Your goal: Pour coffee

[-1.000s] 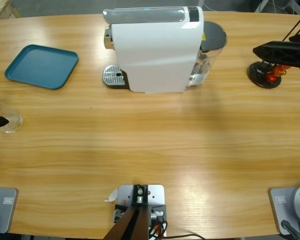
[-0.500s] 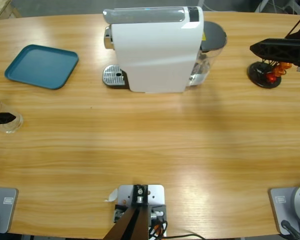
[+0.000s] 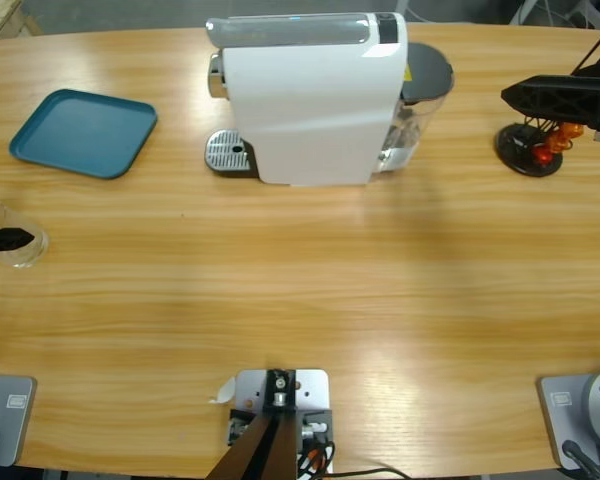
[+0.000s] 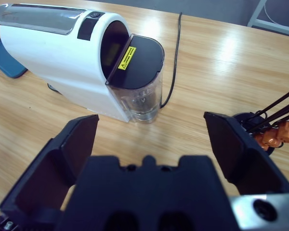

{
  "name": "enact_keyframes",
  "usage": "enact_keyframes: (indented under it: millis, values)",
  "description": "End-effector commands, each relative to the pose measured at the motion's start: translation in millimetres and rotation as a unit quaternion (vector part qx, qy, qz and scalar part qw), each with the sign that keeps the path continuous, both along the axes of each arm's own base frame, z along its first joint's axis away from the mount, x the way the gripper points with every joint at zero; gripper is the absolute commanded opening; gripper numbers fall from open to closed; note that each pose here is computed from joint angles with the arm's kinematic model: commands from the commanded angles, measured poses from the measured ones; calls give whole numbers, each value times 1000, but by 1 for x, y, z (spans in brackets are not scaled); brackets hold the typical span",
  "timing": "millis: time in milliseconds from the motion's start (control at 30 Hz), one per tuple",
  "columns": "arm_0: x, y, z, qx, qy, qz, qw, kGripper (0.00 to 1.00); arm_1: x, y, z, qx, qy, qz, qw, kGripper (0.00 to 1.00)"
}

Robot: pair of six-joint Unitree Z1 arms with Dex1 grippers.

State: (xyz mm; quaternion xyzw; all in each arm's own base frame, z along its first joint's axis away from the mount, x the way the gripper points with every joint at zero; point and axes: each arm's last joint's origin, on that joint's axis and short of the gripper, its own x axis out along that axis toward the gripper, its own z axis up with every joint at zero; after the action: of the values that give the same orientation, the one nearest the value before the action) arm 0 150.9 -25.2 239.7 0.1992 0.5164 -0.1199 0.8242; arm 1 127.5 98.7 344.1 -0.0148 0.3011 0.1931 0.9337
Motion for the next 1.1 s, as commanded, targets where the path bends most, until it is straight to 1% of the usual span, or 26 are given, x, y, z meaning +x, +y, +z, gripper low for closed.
enact_keyframes:
  millis: [33, 67, 100, 133, 167, 233, 333, 467, 567, 700, 733, 833, 933, 1000, 1100]
  values:
    - [-7, 2, -8, -5, 17, -12, 1000, 568, -2, -7, -11, -11, 9, -7, 1000, 1000]
    - [-7, 2, -8, -3, 18, -11, 1000, 446, -1, -7, -11, -11, 9, -8, 1000, 1000]
    - [-7, 3, -8, 0, 19, -8, 1000, 301, -1, -7, -11, -10, 9, -10, 1000, 1000]
    - [-7, 4, -9, 5, 19, -1, 1000, 124, -2, -8, -11, -10, 8, -11, 1000, 1000]
    - [-7, 5, -8, 11, 18, 6, 1000, 8, -2, -9, -11, -9, 8, -12, 1000, 1000]
    - [-7, 7, -9, 27, 16, 14, 999, 0, -3, -10, -11, -9, 7, -13, 1000, 1000]
    - [-6, 5, -7, 16, 14, 7, 1000, 0, -3, -11, -12, -9, 8, -15, 1000, 1000]
    - [-7, 0, 2, -24, -7, -23, 999, 0, -7, -14, -15, -9, 8, -14, 1000, 1000]
    - [-9, -8, 11, -63, -26, -86, 994, 0, -12, -18, -19, -8, 8, -14, 1000, 1000]
    - [-2, -17, 24, -96, -70, -152, 981, 0, -17, -22, -20, -5, 5, -14, 1000, 1000]
    - [2, -21, 28, -97, -77, -171, 977, 0, -17, -22, -20, -5, 5, -14, 1000, 1000]
    - [20, -34, 46, -77, -102, -247, 961, 0, -16, -21, -21, -7, 6, -15, 1000, 1000]
    - [49, -46, 62, -59, -122, -288, 948, 0, -13, -19, -22, -9, 9, -16, 1000, 1000]
    - [69, -55, 63, -52, -118, -316, 940, 0, -9, -17, -24, -10, 10, -18, 1000, 1000]
    - [98, -72, 58, -47, -109, -352, 929, 0, -3, -14, -26, -10, 10, -24, 1000, 1000]
